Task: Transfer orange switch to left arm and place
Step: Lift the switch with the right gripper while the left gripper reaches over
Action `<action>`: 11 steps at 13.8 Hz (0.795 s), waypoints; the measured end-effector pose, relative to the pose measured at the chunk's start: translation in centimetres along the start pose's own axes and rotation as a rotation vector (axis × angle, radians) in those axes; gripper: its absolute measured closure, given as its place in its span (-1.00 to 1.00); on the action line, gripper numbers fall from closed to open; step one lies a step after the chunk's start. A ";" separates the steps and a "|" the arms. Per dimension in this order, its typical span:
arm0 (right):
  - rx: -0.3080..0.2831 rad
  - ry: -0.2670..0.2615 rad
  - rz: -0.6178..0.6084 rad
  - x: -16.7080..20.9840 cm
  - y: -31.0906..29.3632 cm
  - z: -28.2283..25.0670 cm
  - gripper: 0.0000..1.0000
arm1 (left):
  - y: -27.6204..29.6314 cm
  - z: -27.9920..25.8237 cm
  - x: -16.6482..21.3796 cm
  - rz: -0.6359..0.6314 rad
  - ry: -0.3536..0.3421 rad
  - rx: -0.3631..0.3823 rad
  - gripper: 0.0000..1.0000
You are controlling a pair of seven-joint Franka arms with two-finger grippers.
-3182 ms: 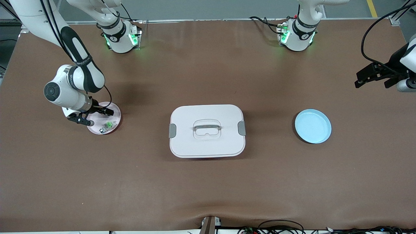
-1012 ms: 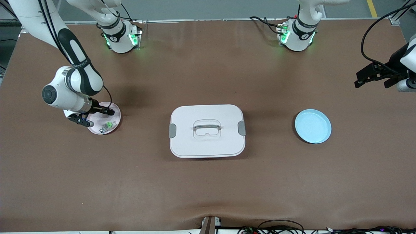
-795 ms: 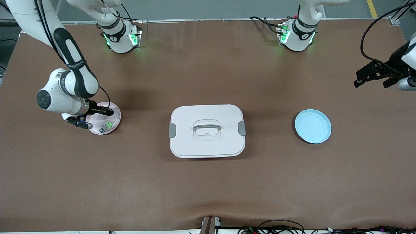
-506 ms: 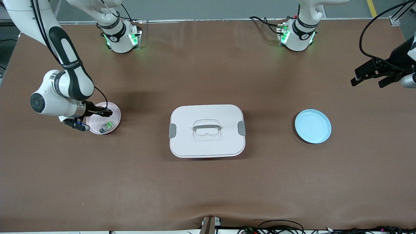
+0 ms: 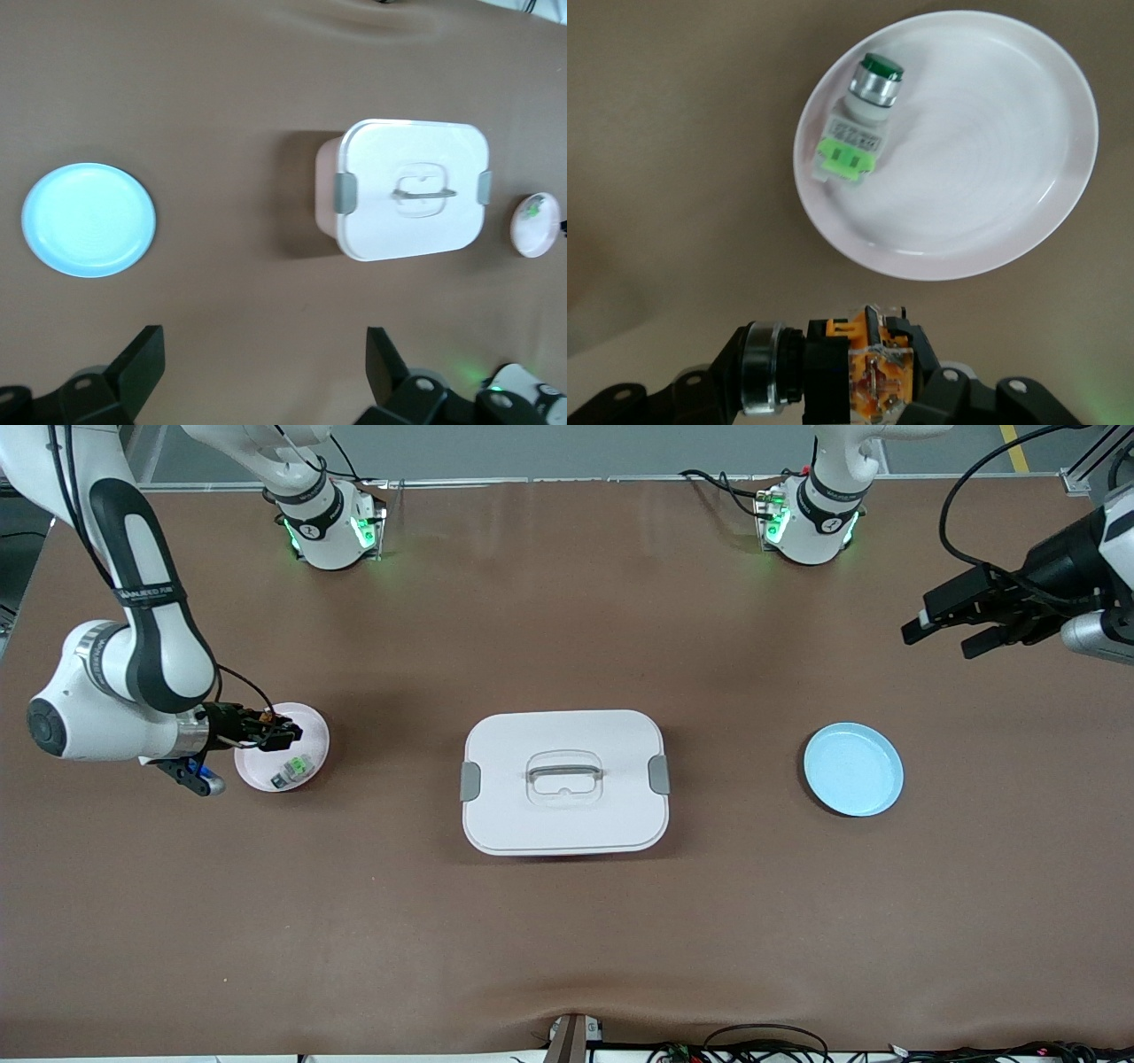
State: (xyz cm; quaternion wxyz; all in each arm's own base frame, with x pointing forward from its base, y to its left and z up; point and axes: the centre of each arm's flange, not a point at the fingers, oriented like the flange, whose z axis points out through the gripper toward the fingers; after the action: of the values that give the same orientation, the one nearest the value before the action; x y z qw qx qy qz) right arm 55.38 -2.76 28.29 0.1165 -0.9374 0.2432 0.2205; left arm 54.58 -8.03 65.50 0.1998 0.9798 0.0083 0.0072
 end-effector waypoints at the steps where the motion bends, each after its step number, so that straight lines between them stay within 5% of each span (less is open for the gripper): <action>1: 0.006 -0.008 0.004 -0.1 -0.4 -0.7 -0.45 | 0.8 0.5 -0.1 0.004 -0.007 -0.002 -1.00; 7: 0.011 -0.019 0.105 -1.3 -3.9 -3.3 -0.45 | 5.9 4.6 0.7 -0.015 -0.034 -0.072 -1.00; 11: 0.074 -0.037 0.161 -2.9 -7.8 -4.0 -0.45 | 10.0 6.9 0.9 -0.079 -0.007 -0.098 -1.00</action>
State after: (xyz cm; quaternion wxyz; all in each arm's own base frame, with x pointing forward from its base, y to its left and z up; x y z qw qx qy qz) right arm 58.50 3.83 34.03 0.1376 -0.9055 0.3236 0.2374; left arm 55.71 -19.94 63.04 0.2478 0.9677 0.0460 -0.0037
